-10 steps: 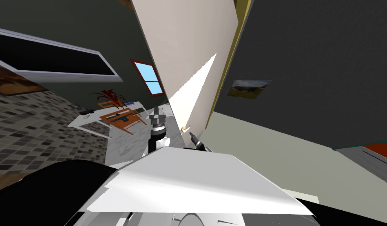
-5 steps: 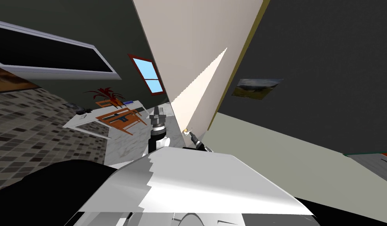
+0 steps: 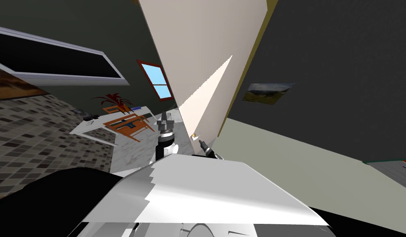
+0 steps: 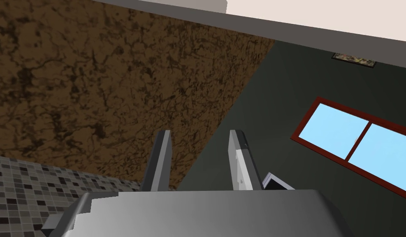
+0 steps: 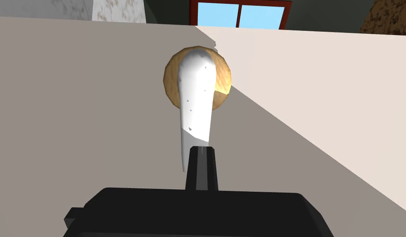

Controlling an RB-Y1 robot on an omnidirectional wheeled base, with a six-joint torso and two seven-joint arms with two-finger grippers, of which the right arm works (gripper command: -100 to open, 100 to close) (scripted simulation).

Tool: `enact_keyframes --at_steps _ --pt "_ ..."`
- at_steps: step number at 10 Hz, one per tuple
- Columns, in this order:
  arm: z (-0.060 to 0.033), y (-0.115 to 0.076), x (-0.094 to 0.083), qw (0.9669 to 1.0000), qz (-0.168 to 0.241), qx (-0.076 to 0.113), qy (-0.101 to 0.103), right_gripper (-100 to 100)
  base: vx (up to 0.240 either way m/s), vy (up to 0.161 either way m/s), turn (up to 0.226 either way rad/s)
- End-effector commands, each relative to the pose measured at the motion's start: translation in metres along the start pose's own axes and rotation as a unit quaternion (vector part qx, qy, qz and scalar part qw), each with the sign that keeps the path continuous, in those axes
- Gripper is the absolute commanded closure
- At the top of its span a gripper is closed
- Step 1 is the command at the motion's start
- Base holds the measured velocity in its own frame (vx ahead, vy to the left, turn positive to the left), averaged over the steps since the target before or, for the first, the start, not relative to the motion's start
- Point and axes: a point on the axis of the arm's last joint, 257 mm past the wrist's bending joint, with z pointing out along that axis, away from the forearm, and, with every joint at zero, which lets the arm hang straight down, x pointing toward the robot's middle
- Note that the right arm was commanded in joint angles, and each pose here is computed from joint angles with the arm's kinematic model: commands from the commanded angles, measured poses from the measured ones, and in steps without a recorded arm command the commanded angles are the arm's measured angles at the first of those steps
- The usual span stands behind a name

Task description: Push the door open

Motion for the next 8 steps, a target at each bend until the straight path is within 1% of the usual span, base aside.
enact_keyframes --at_steps 1,2,3,4,5,6,8 --pt "0.0001 0.000 0.000 1.0000 0.000 0.000 0.000 100 0.000 0.000 0.000" --pt "-0.0004 0.000 -0.010 0.9999 0.002 0.002 -0.014 -100 -0.137 -0.072 -0.154" --pt "-0.0004 0.000 -0.011 0.9999 0.002 0.002 -0.016 -100 -0.217 -0.089 -0.109" --pt "-0.0003 0.000 -0.015 0.9997 0.004 0.002 -0.023 -100 -0.228 -0.041 -0.085" --pt "-0.0005 0.000 -0.013 0.9998 0.003 0.001 -0.019 -100 -0.102 -0.013 -0.018" --pt "-0.0008 -0.001 -0.015 0.9998 0.002 0.002 -0.022 -100 0.053 0.082 0.042" --pt "-0.0004 -0.001 -0.016 0.9997 0.002 0.002 -0.025 -100 0.146 0.149 0.021"
